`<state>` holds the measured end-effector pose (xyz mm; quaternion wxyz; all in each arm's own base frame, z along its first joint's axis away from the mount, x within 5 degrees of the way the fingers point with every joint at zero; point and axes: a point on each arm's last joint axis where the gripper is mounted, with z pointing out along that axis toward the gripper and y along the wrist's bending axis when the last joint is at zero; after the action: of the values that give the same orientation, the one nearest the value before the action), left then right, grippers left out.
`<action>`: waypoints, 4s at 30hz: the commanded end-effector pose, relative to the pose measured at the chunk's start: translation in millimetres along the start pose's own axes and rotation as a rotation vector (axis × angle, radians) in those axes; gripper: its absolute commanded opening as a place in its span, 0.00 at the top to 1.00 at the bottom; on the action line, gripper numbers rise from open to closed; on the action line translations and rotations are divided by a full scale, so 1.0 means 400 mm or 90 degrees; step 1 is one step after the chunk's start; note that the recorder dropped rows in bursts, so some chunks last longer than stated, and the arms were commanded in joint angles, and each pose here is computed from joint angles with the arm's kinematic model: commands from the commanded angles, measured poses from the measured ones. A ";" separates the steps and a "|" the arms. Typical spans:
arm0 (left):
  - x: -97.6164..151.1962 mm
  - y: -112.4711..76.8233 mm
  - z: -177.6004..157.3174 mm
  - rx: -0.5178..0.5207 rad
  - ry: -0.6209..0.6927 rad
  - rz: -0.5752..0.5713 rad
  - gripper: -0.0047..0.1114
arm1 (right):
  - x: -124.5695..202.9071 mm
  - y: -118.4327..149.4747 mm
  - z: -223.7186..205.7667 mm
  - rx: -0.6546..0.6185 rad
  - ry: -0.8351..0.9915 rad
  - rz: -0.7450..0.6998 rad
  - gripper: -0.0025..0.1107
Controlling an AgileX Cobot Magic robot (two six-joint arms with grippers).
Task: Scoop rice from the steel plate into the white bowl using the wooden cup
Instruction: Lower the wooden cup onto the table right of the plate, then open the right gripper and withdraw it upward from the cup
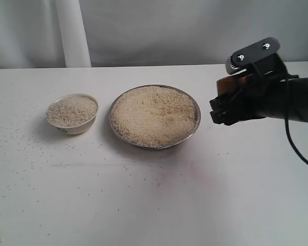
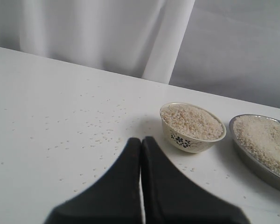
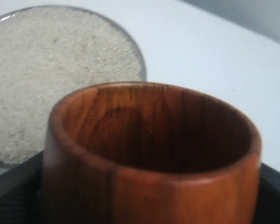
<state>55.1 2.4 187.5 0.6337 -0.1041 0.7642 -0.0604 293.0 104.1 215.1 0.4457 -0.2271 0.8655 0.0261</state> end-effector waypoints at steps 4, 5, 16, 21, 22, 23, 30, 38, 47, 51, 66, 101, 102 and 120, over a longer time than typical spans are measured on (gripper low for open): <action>-0.004 -0.002 -0.001 0.005 -0.007 -0.003 0.96 | 0.012 -0.007 -0.055 0.062 -0.078 -0.009 0.98; -0.004 -0.002 -0.001 0.005 -0.007 -0.003 0.96 | 0.007 -0.001 -0.052 0.055 -0.093 -0.015 0.98; -0.004 -0.002 -0.001 0.005 -0.007 -0.003 0.96 | 0.069 -0.011 -0.029 -0.011 -0.335 0.054 0.98; -0.004 -0.002 -0.001 0.005 -0.007 -0.003 0.96 | 0.153 -0.055 0.061 -0.011 -0.297 0.070 0.98; -0.004 -0.002 -0.001 0.005 -0.007 -0.003 0.96 | 0.171 -0.063 0.077 -0.008 -0.295 0.079 0.98; -0.004 -0.002 -0.001 0.005 -0.007 -0.003 0.96 | 0.186 -0.069 0.093 -0.009 -0.296 0.082 0.98; -0.004 -0.002 -0.001 0.005 -0.007 -0.003 0.96 | 0.248 -0.055 0.199 -0.102 -0.279 0.039 0.98; -0.004 -0.002 -0.001 0.005 -0.007 -0.003 0.96 | 0.270 -0.059 0.233 -0.090 -0.273 0.054 0.98; -0.004 -0.002 -0.001 0.005 -0.007 -0.003 0.96 | 0.300 -0.062 0.279 -0.085 -0.243 0.067 0.98; -0.004 -0.002 -0.001 0.005 -0.007 -0.003 0.96 | 0.308 -0.068 0.285 -0.064 -0.242 0.082 0.98; -0.004 -0.002 -0.001 0.005 -0.007 -0.003 0.96 | 0.342 -0.062 0.256 -0.037 -0.224 0.082 0.31; -0.004 -0.002 -0.001 0.005 -0.007 -0.003 0.96 | 0.135 -0.024 -0.117 -0.097 -0.475 0.022 0.28; -0.004 -0.002 -0.001 0.005 -0.007 -0.003 0.96 | 0.127 -0.019 -0.136 -0.103 -0.492 0.010 0.32; -0.004 -0.002 -0.001 0.005 -0.007 -0.003 0.96 | 0.081 0.056 -0.505 -0.158 -0.578 -0.025 0.98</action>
<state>55.1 2.4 187.5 0.6337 -0.1041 0.7642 -0.0604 125.4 67.0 305.1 0.7503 -0.2734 0.5542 0.2351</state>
